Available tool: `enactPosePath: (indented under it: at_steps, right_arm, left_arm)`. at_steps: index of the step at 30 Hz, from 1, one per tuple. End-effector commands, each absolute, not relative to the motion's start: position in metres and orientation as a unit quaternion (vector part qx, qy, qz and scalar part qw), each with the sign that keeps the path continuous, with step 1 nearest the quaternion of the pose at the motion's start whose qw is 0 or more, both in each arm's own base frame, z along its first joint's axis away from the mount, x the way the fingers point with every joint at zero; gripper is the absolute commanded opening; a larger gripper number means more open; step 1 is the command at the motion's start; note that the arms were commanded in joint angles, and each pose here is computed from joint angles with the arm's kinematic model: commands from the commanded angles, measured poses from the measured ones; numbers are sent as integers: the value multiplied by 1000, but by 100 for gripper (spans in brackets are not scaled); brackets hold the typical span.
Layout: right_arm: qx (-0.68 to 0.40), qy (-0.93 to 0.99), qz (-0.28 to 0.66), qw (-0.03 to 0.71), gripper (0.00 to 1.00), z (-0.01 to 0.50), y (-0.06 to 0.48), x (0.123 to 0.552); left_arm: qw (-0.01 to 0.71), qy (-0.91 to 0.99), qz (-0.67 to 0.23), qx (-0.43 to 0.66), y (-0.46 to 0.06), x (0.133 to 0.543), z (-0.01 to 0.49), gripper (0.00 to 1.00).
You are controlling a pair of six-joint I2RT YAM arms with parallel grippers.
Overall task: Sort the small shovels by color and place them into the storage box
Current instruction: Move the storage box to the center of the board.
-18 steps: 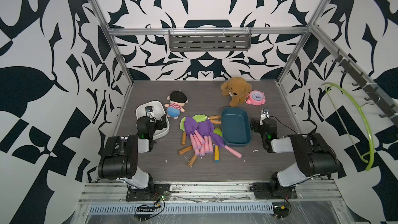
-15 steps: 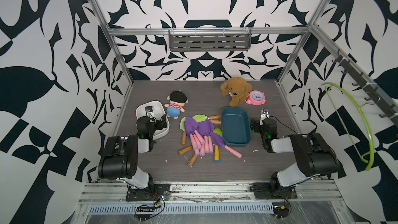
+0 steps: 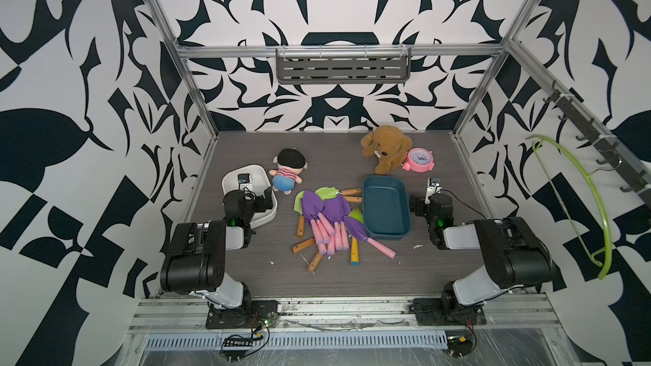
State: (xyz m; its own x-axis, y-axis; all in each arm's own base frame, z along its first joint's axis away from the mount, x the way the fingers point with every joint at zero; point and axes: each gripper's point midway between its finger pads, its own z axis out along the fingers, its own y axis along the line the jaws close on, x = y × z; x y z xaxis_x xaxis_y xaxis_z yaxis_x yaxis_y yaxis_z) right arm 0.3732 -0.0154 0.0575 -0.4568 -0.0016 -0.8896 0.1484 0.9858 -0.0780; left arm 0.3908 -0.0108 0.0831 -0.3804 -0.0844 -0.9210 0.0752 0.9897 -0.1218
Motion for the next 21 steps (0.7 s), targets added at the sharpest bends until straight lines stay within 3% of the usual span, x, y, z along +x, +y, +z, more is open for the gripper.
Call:
enactPosePath:
  at_steps: [1,4,8,10,14,15,16,21]
  right_arm:
    - [50,833,-71,547,99,76,-16,384]
    - [45,842,-73,532,99,85,-15,390]
    - [51,911,-101,397,99,114,-21,413]
    - [26,930,-105,351,93,126,-19,421]
    - [13,916,-61,396,92,173,-2,432]
    - [11,913,-42,407,99,185,4,432]
    - [10,912,-28,408,99,194,8,430]
    - [12,931,41,361,99,216,38,406]
  left_arm:
    - [564,823,-71,9,-13,395,90,99]
    - [561,825,-69,9,-12,397,97,99]
    - [537,840,-76,-5,-7,401,102,99]
    - [516,853,-83,-5,-7,404,106,99]
    - [474,876,-89,13,-11,411,125,99]
    - [465,880,-96,22,-14,413,131,99]
    - [454,884,-106,31,-19,413,137,99]
    - [406,891,-192,61,-49,409,184,99]
